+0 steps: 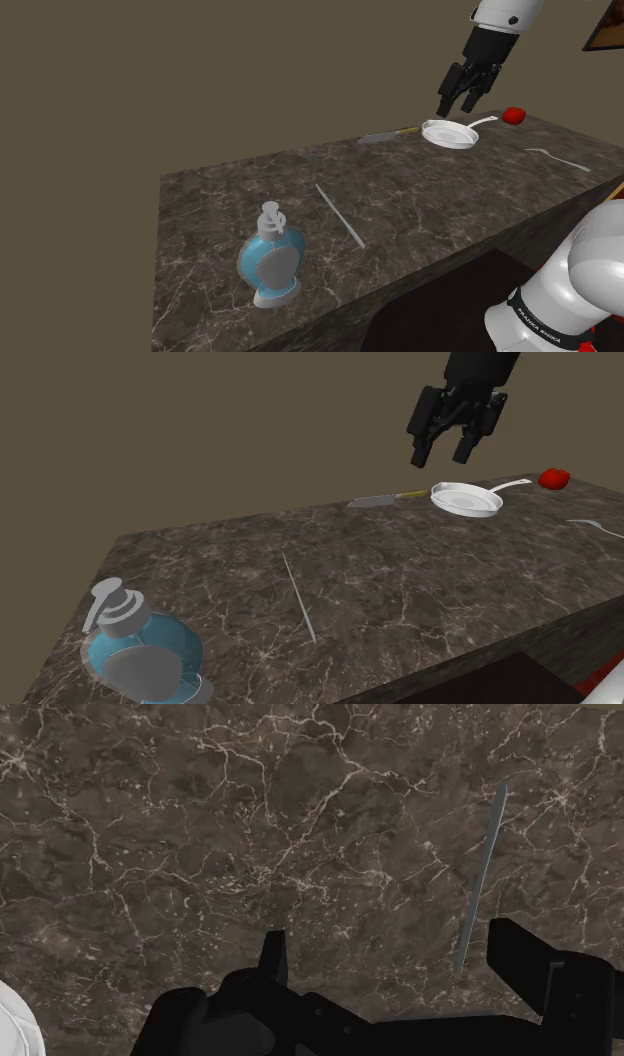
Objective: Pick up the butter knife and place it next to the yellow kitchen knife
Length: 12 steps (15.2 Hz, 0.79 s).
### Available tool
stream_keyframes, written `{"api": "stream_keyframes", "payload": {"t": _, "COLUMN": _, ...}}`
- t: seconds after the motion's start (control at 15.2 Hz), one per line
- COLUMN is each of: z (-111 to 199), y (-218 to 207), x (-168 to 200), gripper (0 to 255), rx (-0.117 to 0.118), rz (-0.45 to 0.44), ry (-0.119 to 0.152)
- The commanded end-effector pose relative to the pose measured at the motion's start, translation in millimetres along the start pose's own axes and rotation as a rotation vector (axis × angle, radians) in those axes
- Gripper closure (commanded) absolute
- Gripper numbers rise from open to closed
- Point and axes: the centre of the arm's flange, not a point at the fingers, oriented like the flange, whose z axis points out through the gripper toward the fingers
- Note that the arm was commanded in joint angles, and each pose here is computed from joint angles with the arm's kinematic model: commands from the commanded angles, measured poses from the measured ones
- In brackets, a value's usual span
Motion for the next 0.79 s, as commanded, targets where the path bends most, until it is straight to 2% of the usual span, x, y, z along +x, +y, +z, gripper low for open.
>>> {"api": "stream_keyframes", "payload": {"t": 0.0, "z": 0.0, "y": 0.0, "x": 0.0, "gripper": 0, "rx": 0.000, "rz": 0.000, "ry": 0.000}}
{"api": "stream_keyframes", "payload": {"t": 0.73, "z": 109.2, "y": -97.1, "x": 35.1, "gripper": 0, "rx": -0.032, "rz": 0.054, "ry": -0.056}}
